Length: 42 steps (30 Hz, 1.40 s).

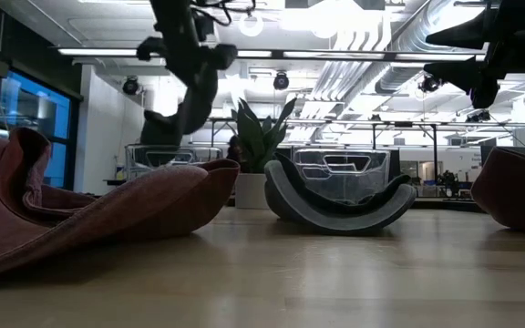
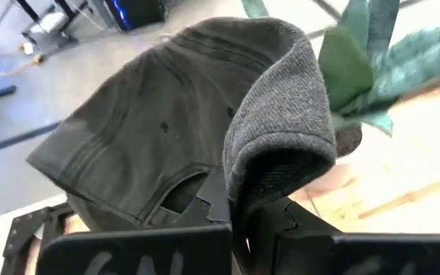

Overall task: Pick & Place hat
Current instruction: Put the bottom black cap into the left transparent bin

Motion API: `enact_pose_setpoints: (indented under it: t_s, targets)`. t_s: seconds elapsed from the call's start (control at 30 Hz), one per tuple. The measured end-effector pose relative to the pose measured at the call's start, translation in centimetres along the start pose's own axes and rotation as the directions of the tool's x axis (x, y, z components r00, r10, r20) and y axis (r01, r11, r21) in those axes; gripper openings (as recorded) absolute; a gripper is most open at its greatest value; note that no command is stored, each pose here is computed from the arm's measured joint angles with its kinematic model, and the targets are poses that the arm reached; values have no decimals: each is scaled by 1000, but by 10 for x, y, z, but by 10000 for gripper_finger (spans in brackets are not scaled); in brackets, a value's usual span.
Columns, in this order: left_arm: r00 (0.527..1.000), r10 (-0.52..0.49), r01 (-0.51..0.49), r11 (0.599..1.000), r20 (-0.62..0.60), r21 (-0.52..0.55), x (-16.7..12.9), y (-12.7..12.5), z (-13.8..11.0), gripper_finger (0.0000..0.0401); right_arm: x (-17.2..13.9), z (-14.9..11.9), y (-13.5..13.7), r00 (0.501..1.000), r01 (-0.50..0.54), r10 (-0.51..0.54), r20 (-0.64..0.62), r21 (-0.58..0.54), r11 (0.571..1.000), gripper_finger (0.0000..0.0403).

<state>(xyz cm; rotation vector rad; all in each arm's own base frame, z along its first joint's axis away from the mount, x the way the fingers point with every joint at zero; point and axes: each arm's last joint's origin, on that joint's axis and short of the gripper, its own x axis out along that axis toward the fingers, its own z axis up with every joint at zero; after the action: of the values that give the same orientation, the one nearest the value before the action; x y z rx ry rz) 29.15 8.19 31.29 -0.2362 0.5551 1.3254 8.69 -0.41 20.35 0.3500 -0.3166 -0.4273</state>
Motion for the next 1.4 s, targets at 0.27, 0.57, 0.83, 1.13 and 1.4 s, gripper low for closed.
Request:
enact_pose_setpoints:
  t_s: [0.27,0.57,0.83,1.13,1.4]
  targets:
    - [997,-12,12,1000,-78,2,18,-13,-9,0,0,0,0,1000,0,0,0,0,1000,271]
    - [982,-60,57,998,-177,-24,36,-23,-17,0,0,0,0,1000,0,0,0,0,1000,271]
    - [970,-36,33,999,-242,-15,45,-25,-25,0,0,0,0,1000,0,0,0,0,1000,271]
    - [964,-10,-1,999,-265,-43,52,-19,-24,0,0,0,0,1000,0,0,0,0,1000,271]
    - [946,-29,14,999,-324,-48,58,-23,-30,10,0,0,0,1000,0,0,0,0,1000,271]
